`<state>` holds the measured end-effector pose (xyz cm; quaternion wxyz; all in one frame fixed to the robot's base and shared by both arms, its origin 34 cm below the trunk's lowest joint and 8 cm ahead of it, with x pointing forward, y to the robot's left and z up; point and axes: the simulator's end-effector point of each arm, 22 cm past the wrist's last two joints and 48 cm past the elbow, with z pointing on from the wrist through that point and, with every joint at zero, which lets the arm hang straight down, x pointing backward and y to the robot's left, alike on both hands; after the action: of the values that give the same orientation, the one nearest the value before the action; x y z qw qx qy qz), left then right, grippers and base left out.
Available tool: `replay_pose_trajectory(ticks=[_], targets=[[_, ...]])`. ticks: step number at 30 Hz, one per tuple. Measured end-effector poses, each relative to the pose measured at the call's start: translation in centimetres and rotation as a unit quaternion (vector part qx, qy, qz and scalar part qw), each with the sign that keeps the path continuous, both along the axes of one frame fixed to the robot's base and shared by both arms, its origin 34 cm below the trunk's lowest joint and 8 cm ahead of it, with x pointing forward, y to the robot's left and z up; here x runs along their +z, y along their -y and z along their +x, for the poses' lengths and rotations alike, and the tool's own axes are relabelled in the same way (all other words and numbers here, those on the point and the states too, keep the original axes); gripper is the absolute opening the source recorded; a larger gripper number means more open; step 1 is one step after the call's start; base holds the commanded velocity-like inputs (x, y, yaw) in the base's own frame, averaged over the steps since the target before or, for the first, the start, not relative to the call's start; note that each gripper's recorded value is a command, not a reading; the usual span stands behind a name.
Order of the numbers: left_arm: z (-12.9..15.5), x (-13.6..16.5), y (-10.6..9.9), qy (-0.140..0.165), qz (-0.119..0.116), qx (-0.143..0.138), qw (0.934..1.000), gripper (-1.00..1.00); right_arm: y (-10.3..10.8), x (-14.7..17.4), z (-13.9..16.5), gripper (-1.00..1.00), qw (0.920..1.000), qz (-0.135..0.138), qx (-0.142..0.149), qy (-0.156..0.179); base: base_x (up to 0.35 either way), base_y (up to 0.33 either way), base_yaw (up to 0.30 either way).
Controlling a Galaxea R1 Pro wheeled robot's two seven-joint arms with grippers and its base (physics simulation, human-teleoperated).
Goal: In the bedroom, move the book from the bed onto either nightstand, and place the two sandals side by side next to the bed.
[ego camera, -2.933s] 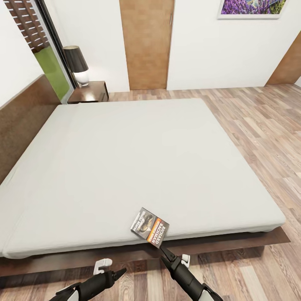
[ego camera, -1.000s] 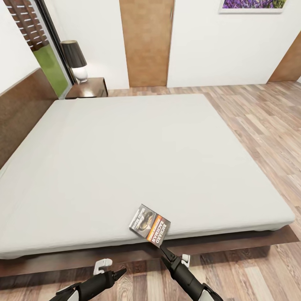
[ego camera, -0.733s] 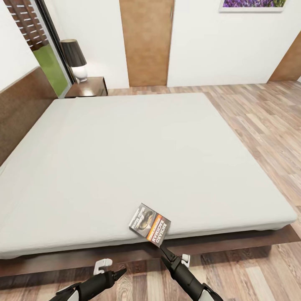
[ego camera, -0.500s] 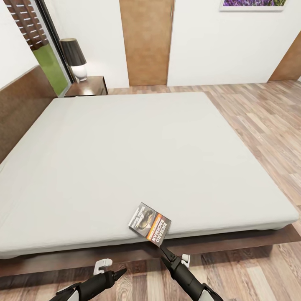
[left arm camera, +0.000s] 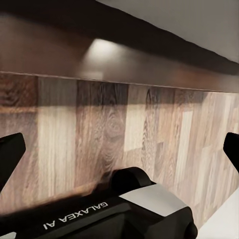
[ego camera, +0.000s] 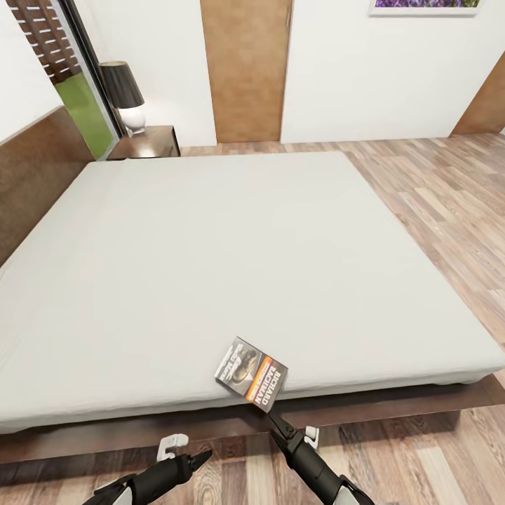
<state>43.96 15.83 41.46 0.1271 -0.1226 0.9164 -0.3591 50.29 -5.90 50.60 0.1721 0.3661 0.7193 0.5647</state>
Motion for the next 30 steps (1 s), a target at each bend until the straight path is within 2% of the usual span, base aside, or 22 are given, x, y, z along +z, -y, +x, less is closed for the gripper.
replay_pose_trajectory(ticks=[26,30], targets=[[-0.04,0.0,0.02,0.0,0.0,-0.001,1.0,1.0,0.0,0.01,0.0,1.0,1.0,0.0,0.0,0.0,0.034,0.0,0.0],[-0.1,-0.73,0.03,0.0,0.0,-0.001,1.0,1.0,0.0,-0.73,-0.07,1.0,1.0,0.0,0.0,0.0,0.0,0.0,0.0]])
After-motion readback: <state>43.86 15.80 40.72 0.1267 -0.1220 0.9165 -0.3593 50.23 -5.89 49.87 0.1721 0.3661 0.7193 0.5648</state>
